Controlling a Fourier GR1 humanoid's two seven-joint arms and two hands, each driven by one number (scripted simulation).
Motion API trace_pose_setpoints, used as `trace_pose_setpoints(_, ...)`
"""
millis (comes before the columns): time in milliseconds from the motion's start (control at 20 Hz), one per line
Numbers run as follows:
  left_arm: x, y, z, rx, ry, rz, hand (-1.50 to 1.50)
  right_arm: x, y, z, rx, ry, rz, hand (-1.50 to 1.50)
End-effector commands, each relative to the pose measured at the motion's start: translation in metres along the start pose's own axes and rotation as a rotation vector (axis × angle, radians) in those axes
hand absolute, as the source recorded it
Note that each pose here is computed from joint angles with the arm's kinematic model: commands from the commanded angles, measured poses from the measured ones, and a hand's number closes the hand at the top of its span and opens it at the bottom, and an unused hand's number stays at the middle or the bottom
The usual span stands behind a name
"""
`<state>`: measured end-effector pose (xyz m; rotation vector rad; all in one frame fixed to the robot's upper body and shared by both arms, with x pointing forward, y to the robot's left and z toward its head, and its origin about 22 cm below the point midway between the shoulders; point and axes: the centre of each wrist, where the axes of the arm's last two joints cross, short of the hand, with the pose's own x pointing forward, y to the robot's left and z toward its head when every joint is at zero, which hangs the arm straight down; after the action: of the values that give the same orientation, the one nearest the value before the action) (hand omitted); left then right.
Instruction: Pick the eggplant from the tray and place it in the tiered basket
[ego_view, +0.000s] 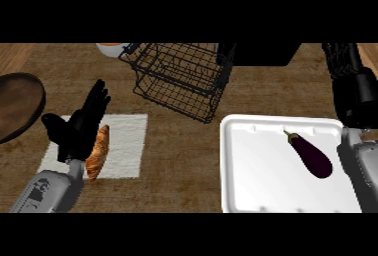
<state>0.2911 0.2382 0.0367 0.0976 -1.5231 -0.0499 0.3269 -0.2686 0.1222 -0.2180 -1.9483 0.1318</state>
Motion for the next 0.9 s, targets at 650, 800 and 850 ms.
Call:
trace_pose_setpoints(650,-0.008,-0.008,0.008,-0.22,0.114,0.063,0.0,-0.11,-0.152,0.129,0.134,-0.138,0.043,-1.5)
trace_pose_setpoints(800,-0.002,-0.002,-0.001,-0.185,0.121,0.072,0.0,-0.1,-0.161,0.149,0.29,-0.119,0.191,-1.5)
trace_pose_setpoints(850,-0.017,-0.003,0.013,-0.183,0.122,0.068,0.0,-0.087,-0.142,0.149,0.289,-0.117,0.247,-1.5)
